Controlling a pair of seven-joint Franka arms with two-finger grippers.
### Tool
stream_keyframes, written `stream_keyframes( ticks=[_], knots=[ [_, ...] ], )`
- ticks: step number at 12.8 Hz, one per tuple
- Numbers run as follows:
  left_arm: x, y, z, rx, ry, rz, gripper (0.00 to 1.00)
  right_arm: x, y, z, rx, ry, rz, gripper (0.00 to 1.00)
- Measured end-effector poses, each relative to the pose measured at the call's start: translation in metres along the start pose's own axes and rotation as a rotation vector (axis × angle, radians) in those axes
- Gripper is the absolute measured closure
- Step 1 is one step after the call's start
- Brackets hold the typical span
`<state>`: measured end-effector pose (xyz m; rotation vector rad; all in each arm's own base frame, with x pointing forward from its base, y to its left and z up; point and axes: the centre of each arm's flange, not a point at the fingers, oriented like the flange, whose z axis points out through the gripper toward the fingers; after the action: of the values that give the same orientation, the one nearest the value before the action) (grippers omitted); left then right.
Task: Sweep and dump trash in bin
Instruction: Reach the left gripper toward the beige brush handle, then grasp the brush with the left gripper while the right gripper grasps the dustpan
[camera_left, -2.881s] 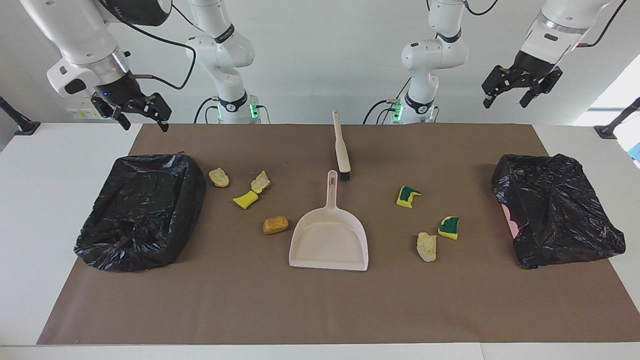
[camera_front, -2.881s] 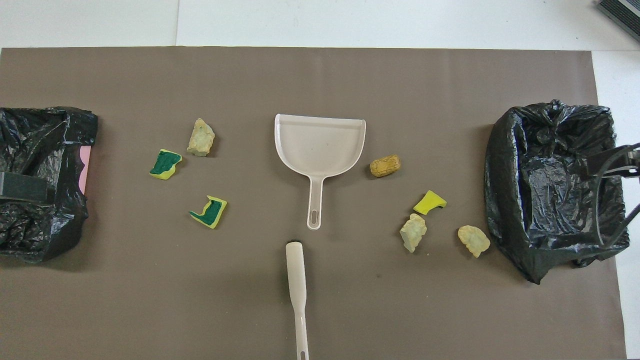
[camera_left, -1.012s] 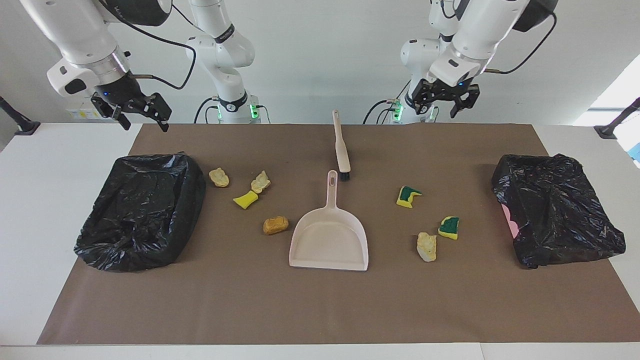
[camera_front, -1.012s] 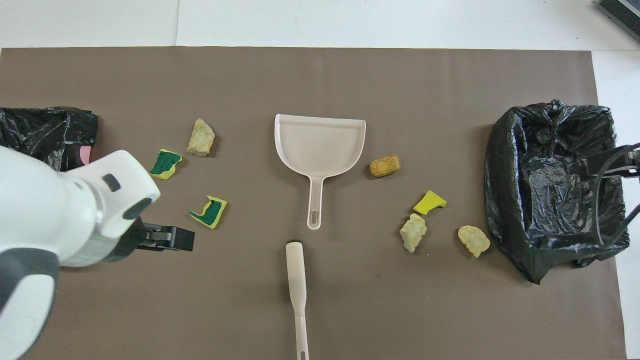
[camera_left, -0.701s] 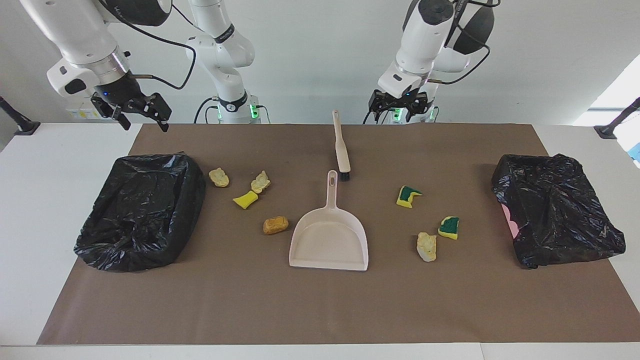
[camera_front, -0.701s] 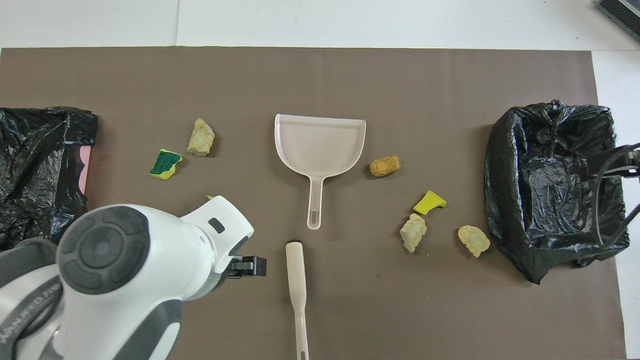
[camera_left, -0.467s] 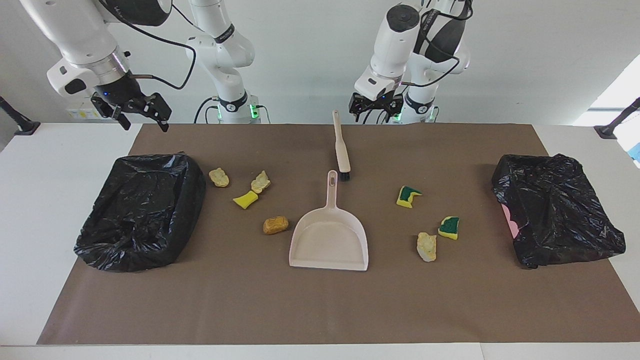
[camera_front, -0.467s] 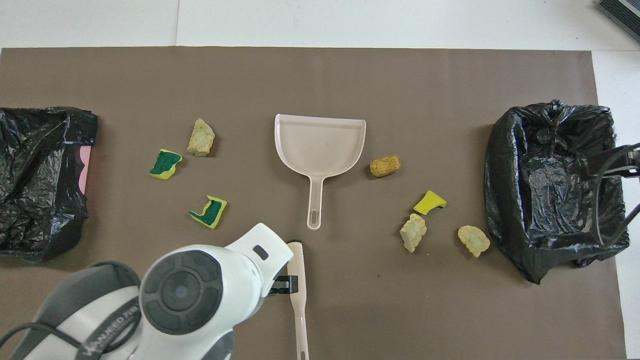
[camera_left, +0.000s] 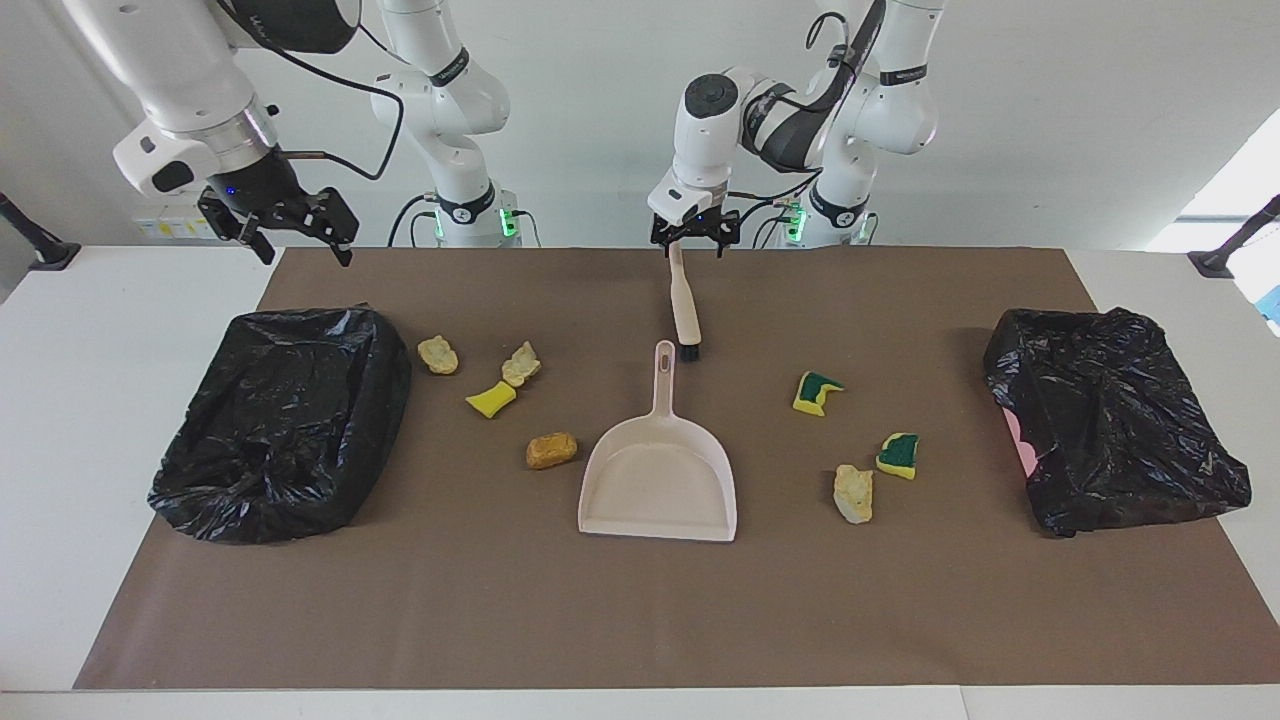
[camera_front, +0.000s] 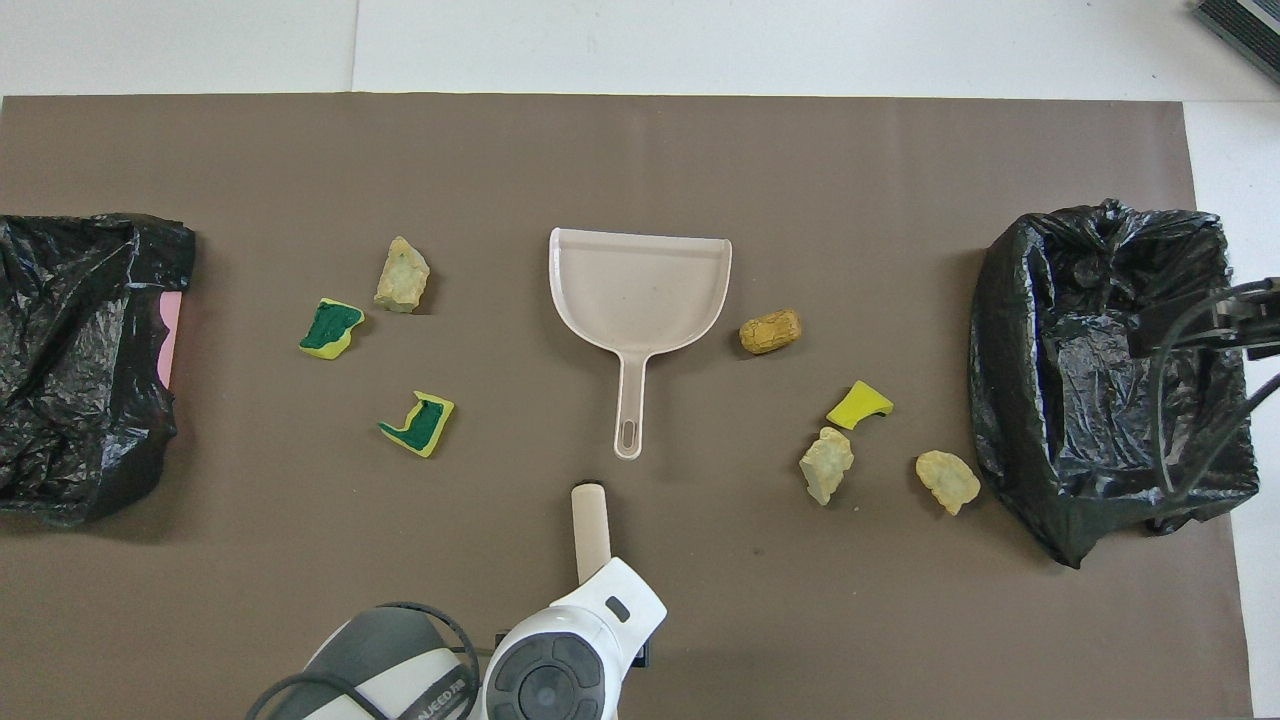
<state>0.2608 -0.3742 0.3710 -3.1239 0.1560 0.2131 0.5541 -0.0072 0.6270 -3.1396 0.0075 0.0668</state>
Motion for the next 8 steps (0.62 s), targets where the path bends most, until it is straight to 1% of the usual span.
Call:
stream_keyframes(
  ticks=[2,4,8],
  knots=[
    [-0.006,0.008,0.014,-0.021,0.003,0.009,0.00,0.014,-0.035,0.018,-0.002,0.012,-0.019,0.00],
    [-0.012,0.011,0.024,-0.019,-0.001,0.021,0.00,0.033,-0.065,0.047,-0.003,0.022,-0.028,0.00],
    [-0.016,0.011,0.030,-0.021,0.001,0.025,0.00,0.064,-0.125,0.106,0.001,0.035,0.002,0.00]
  ],
)
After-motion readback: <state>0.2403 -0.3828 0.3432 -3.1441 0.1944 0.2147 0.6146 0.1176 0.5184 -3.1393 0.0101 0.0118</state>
